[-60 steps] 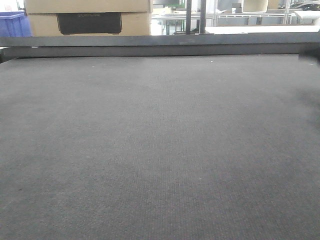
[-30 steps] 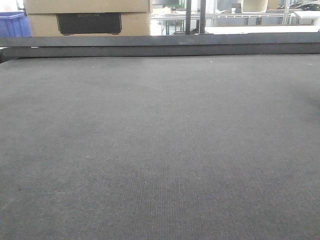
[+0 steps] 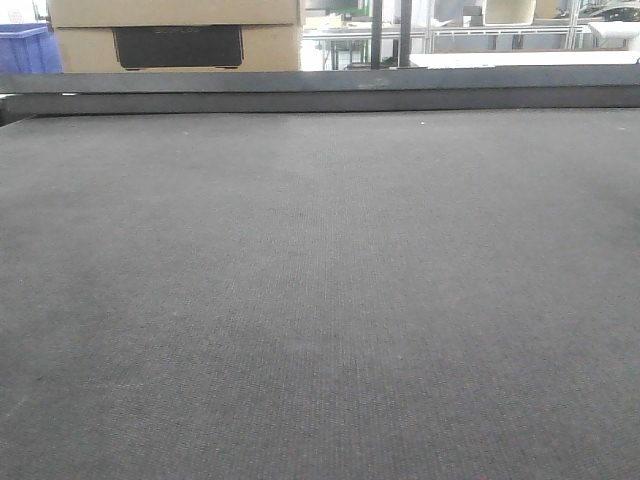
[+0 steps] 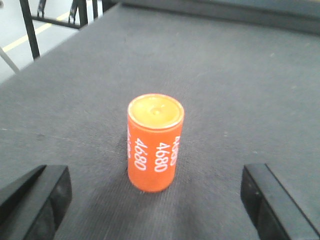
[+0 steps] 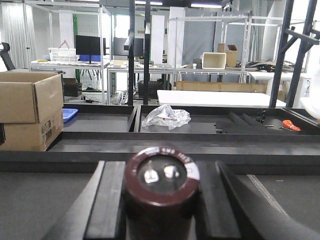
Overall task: Place cylindrical capacitor in blue bin on shelf
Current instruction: 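Hold both cylinders raised above the table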
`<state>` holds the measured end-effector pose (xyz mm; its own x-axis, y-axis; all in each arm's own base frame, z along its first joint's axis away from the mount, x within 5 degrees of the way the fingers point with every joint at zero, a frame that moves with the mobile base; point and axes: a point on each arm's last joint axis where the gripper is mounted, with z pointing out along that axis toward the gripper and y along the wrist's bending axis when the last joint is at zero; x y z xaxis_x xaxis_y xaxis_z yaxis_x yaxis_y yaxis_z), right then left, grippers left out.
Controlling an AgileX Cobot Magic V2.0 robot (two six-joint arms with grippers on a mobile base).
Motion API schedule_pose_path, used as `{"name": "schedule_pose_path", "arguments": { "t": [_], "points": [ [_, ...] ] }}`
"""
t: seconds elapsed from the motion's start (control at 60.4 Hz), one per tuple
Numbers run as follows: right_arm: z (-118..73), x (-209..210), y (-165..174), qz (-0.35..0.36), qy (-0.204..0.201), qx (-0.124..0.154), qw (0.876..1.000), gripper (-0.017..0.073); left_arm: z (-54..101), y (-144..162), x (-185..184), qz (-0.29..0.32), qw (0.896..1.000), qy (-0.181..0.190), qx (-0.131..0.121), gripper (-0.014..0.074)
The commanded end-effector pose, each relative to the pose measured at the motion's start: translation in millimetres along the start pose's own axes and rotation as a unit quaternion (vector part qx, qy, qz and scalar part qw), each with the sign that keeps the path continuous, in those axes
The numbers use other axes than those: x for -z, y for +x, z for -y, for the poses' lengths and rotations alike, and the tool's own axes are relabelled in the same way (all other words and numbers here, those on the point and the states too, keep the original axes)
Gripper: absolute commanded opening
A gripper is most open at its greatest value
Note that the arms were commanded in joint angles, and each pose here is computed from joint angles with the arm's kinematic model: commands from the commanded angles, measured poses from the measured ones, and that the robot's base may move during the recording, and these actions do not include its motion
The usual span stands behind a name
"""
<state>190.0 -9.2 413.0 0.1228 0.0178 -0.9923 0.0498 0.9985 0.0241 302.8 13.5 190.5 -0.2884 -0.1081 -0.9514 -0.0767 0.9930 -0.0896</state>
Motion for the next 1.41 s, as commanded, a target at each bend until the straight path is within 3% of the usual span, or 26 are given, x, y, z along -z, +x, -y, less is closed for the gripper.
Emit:
{"name": "schedule_pose_path", "arguments": {
  "t": [0.0,0.215,0.364,0.861,0.944,1.01,1.159,1.225,1.391],
  "points": [
    [0.1,2.4,-3.3,0.007,0.000,0.005,1.000,-0.0162,-0.9,-4.1,-20.1,0.018,1.000,-0.002,0.005,0.0587],
    [0.1,2.4,-3.3,0.007,0.000,0.005,1.000,-0.0162,-1.3,-0.5,-60.7,0.013,1.000,-0.003,0.006,0.0587],
    [0.1,2.4,-3.3,0.007,0.000,0.005,1.000,-0.0162,-4.9,4.5,-81.5,0.011,0.999,-0.021,0.029,0.0587],
    [0.1,2.4,-3.1,0.006,0.000,0.005,1.000,-0.0162,-6.3,9.6,-101.6,0.008,0.999,-0.022,0.021,0.0566],
    [0.1,2.4,-3.1,0.006,0.000,0.005,1.000,-0.0162,-6.1,9.1,-101.9,0.009,0.999,-0.022,0.022,0.0487],
    [0.1,2.4,-3.1,0.006,0.000,0.005,1.000,-0.0162,-7.6,8.4,-102.1,0.010,0.999,-0.024,0.022,0.0370],
    [0.1,2.4,-3.1,0.006,0.000,0.005,1.000,-0.0162,-9.5,8.2,-102.0,0.011,0.999,-0.026,0.023,0.0004],
    [0.1,2.4,-2.7,0.004,0.000,0.005,1.000,-0.0162,-9.4,7.3,-101.7,0.012,0.999,-0.026,0.023,-0.0116],
    [-0.2,2.5,1.1,-0.017,-0.002,0.005,1.000,-0.0162,-2.0,-13.0,-88.4,-0.007,1.000,0.002,-0.018,-0.0111]
  ]
}}
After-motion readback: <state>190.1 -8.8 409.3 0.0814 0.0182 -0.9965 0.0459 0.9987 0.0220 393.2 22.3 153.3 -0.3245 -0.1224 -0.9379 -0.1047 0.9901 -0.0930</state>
